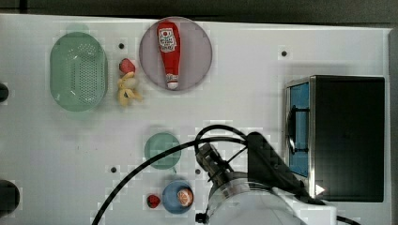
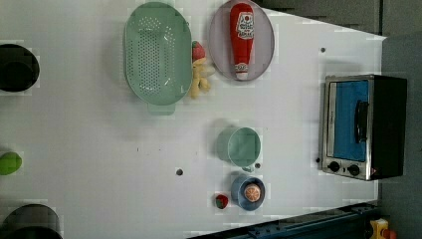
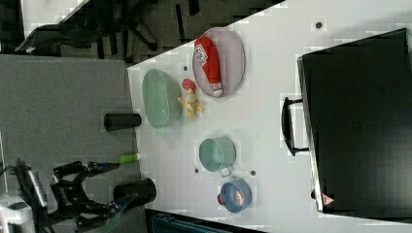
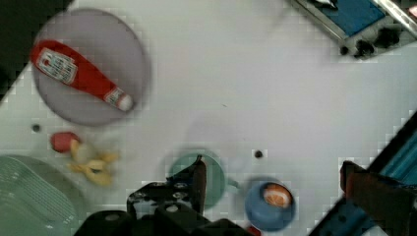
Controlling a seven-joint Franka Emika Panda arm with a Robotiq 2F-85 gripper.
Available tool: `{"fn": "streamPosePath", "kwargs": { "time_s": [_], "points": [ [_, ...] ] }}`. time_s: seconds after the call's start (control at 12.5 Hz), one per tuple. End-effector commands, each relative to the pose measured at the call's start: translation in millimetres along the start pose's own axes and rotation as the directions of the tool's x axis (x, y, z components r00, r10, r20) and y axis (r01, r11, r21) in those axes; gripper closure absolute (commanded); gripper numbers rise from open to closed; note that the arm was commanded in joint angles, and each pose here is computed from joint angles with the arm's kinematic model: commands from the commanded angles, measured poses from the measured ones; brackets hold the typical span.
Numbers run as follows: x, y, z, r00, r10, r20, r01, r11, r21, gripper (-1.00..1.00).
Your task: Flap open oven.
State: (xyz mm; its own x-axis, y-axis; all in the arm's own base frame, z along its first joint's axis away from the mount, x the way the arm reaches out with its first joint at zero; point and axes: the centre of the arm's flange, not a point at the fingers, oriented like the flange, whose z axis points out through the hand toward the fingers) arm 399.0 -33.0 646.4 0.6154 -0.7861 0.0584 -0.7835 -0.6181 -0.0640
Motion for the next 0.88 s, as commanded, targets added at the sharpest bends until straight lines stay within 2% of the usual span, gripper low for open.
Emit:
{"fn": "streamPosePath", "kwargs": {
  "time_s": [0.08,0.4,0.48,0.64,0.8,0.88],
  "points": [
    [12.4,-7.6,42.1,0.996,0.059,0.071,-0.054,0.996,-0.066,-0.39],
    [17.6,-3.6,45.5,0.994,0.071,0.077,-0.066,0.995,-0.069,0.55],
    [19.1,-2.3,48.3,0.994,0.072,0.082,-0.067,0.995,-0.072,0.65],
    [24.8,3.9,61.1,0.995,0.020,0.103,-0.011,0.996,-0.084,0.65],
    [35.9,13.3,79.3,0.983,-0.133,0.124,0.143,0.986,-0.079,0.65],
    [44.2,17.8,87.7,0.970,-0.212,0.119,0.221,0.973,-0.064,0.65]
  ]
}}
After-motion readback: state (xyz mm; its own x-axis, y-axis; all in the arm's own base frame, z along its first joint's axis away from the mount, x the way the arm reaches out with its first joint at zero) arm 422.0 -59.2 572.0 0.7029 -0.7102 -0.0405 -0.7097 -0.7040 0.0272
